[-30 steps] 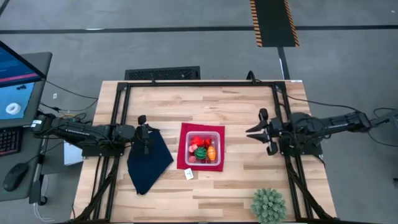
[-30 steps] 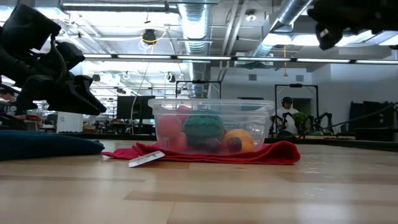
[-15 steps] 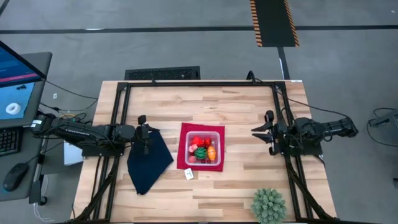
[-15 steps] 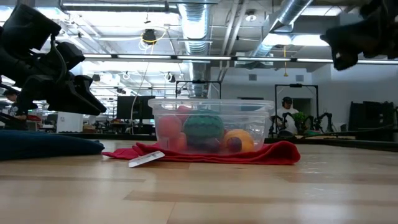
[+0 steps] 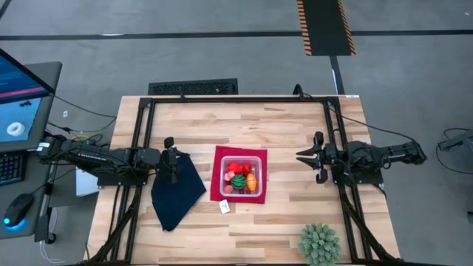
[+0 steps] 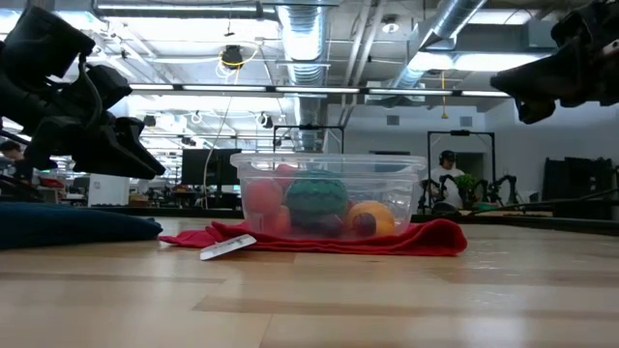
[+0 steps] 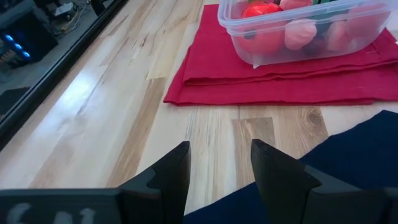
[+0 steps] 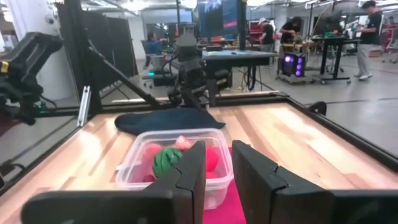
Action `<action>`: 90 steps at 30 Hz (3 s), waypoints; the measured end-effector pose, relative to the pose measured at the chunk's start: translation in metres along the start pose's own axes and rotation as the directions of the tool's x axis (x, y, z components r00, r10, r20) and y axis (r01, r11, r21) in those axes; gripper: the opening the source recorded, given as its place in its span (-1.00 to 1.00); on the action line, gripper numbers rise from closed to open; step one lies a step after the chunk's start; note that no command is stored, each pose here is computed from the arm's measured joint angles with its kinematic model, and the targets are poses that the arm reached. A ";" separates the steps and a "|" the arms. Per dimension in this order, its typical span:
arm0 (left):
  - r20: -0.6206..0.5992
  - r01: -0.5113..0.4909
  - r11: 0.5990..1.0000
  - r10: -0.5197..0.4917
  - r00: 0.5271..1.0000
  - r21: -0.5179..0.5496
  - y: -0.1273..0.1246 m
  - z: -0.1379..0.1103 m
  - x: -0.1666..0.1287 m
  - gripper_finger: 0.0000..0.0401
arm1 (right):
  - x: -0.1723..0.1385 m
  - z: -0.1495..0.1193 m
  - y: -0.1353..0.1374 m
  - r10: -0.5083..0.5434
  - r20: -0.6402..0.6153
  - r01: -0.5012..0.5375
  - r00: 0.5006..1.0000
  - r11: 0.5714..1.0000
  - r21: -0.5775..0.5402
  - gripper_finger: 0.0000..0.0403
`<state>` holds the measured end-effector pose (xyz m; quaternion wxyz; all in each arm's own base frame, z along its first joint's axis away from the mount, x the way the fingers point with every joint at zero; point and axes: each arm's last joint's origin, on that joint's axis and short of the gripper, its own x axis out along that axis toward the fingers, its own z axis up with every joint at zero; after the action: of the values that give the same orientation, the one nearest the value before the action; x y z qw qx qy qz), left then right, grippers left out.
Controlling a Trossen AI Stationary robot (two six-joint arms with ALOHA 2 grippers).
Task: Pick and placing Produce into tupperware
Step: Return to Home Position
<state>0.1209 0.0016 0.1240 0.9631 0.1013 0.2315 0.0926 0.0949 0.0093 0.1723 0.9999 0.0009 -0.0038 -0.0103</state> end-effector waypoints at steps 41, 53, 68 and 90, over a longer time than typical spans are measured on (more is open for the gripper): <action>0.576 0.581 0.812 -0.453 0.680 -0.047 0.002 0.042 -0.051 -0.20 | 0.000 -0.001 0.000 0.009 -0.015 -0.009 1.000 1.000 -0.003 -0.49; 0.515 0.545 0.837 -0.442 0.735 -0.058 0.002 0.035 -0.050 -0.20 | 0.000 -0.002 0.000 0.012 -0.021 -0.012 1.000 1.000 -0.003 -0.49; 0.492 0.464 0.878 -0.354 0.795 -0.119 0.004 0.034 -0.048 -0.20 | 0.000 -0.002 0.000 0.012 -0.021 -0.012 1.000 1.000 -0.003 -0.49; 0.487 0.419 0.901 -0.319 0.813 -0.110 0.005 0.033 -0.047 -0.20 | 0.000 -0.002 0.000 0.012 -0.021 -0.012 1.000 1.000 -0.003 -0.49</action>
<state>0.0946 -0.0093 0.1742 0.9946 -0.0304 0.0020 -0.0994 0.0952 0.0098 0.1706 1.0000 -0.0008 0.0069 -0.0042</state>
